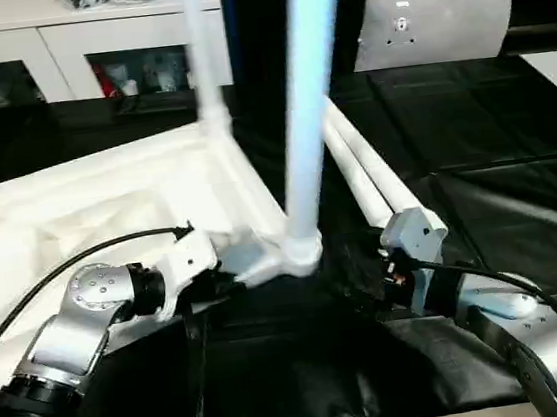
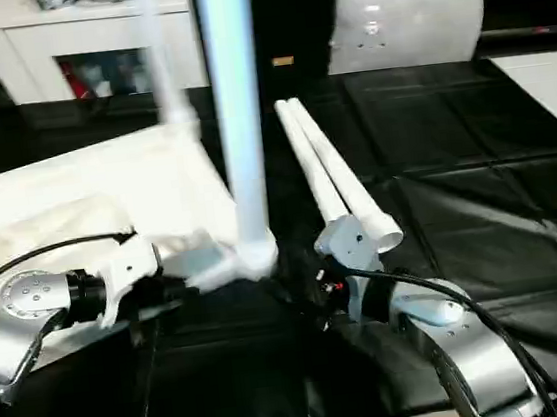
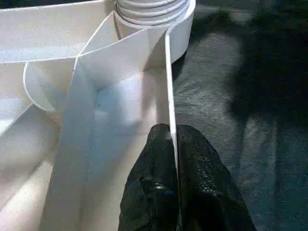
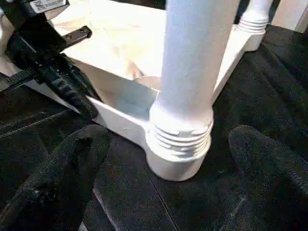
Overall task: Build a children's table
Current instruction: Rotate leg to tighten
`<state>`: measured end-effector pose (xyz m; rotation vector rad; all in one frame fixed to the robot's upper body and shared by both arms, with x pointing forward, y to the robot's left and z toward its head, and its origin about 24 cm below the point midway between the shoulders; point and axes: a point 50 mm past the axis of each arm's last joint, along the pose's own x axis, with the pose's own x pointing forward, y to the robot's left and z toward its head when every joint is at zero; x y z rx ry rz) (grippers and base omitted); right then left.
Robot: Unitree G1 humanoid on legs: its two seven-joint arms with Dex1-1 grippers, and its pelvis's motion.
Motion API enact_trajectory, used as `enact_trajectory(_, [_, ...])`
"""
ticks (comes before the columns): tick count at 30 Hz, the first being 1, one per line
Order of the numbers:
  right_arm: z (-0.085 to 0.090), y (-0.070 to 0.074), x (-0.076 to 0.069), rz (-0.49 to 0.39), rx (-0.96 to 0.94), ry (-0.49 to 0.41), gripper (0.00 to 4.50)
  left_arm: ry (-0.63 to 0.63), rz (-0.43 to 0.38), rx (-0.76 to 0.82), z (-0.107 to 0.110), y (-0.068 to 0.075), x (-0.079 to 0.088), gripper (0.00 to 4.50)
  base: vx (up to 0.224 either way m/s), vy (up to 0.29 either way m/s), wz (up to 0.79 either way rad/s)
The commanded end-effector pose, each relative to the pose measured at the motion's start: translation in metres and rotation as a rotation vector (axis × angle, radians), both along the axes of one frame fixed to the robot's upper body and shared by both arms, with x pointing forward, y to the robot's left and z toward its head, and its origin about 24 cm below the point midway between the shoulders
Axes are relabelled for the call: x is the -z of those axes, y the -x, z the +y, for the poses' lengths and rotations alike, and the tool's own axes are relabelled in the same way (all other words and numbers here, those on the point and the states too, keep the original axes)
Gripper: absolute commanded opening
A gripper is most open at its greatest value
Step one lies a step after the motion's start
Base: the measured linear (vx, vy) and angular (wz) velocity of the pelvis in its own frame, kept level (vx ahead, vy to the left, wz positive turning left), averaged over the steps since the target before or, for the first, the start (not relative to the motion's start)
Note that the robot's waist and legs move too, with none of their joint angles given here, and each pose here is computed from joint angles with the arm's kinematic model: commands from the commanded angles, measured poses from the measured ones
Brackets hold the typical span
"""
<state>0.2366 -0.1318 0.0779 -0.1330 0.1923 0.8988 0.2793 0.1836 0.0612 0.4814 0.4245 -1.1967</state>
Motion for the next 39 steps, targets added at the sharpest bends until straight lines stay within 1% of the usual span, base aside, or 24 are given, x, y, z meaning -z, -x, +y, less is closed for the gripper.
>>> enact_trajectory(1, [-0.001, 0.000, 0.000, 0.000, -0.009, -0.004, 4.50, -0.005, -0.046, 0.013, 0.002, -0.003, -0.006, 0.10, 0.000, 0.000, 0.00])
enact_trajectory(2, [-0.001, 0.000, 0.000, 0.000, -0.009, -0.004, 4.50, -0.005, -0.046, 0.013, 0.002, -0.003, -0.006, 0.10, 0.000, 0.000, 0.00])
enact_trajectory(3, [-0.001, 0.001, 0.000, 0.002, -0.008, -0.004, 4.50, 0.025, -0.059, -0.029, 0.002, -0.007, -0.007, 0.10, 0.000, 0.000, 0.00])
enact_trajectory(4, [-0.002, 0.001, 0.000, 0.003, -0.008, -0.003, 4.50, 0.052, -0.051, -0.029, 0.001, -0.007, -0.007, 0.10, 0.000, 0.000, 0.00])
enact_trajectory(5, [-0.002, 0.001, 0.000, 0.003, -0.008, -0.003, 4.50, 0.052, -0.051, -0.029, 0.001, -0.007, -0.007, 0.10, 0.000, 0.000, 0.00])
enact_trajectory(6, [-0.002, 0.002, 0.000, 0.004, -0.009, -0.003, 4.50, 0.070, -0.042, -0.025, 0.000, -0.006, -0.008, 0.47, 0.000, 0.000, 0.00])
enact_trajectory(7, [-0.002, 0.002, 0.000, 0.005, -0.009, -0.003, 4.50, 0.104, -0.038, -0.033, -0.002, -0.007, -0.010, 0.59, 0.000, 0.000, 0.00])
enact_trajectory(9, [-0.002, 0.002, 0.001, 0.006, -0.009, -0.002, 4.50, 0.112, -0.041, -0.034, -0.002, -0.007, -0.010, 0.59, 0.000, 0.000, 0.00])
enact_trajectory(11, [-0.002, 0.002, 0.001, 0.006, -0.010, -0.003, 4.50, 0.092, -0.065, -0.037, -0.003, -0.008, -0.009, 0.77, 0.000, 0.000, 0.00])
enact_trajectory(13, [-0.002, 0.002, 0.001, 0.006, -0.010, -0.002, 4.50, 0.057, -0.070, -0.050, -0.003, -0.009, -0.006, 0.77, 0.000, 0.000, 0.00])
enact_trajectory(17, [-0.002, 0.002, 0.001, 0.004, -0.009, -0.001, 4.50, 0.047, -0.063, -0.054, -0.004, -0.010, -0.003, 0.77, 0.000, 0.000, 0.00])
enact_trajectory(22, [0.000, 0.001, 0.005, 0.007, -0.009, 0.003, 4.50, 0.013, -0.005, -0.009, -0.003, -0.002, 0.003, 0.77, 0.000, 0.000, 0.00])
enact_trajectory(26, [0.002, -0.001, 0.010, 0.011, -0.005, 0.007, 4.50, -0.022, -0.017, -0.012, -0.001, -0.001, 0.006, 0.77, 0.000, 0.000, 0.00])
enact_trajectory(31, [-0.002, 0.000, 0.008, 0.008, -0.005, 0.007, 4.50, -0.004, -0.026, -0.026, -0.002, -0.003, 0.006, 0.77, 0.000, 0.000, 0.00])
enact_trajectory(32, [-0.004, 0.000, 0.007, 0.007, -0.007, 0.008, 4.50, 0.003, -0.033, -0.035, -0.003, -0.004, 0.006, 0.52, 0.000, 0.000, 0.00])
enact_trajectory(34, [-0.005, 0.000, 0.008, 0.007, -0.008, 0.009, 4.50, -0.001, -0.040, -0.040, -0.003, -0.005, 0.006, 0.52, 0.000, 0.000, 0.00])
enact_trajectory(37, [-0.005, -0.001, 0.006, 0.001, -0.009, 0.010, 4.50, -0.020, -0.035, -0.035, -0.003, -0.004, 0.009, 0.14, 0.000, 0.000, 0.00])
enact_trajectory(39, [-0.005, -0.001, 0.006, -0.003, -0.010, 0.012, 4.50, -0.024, -0.034, -0.037, -0.002, -0.004, 0.010, 0.07, 0.000, 0.000, 0.00])
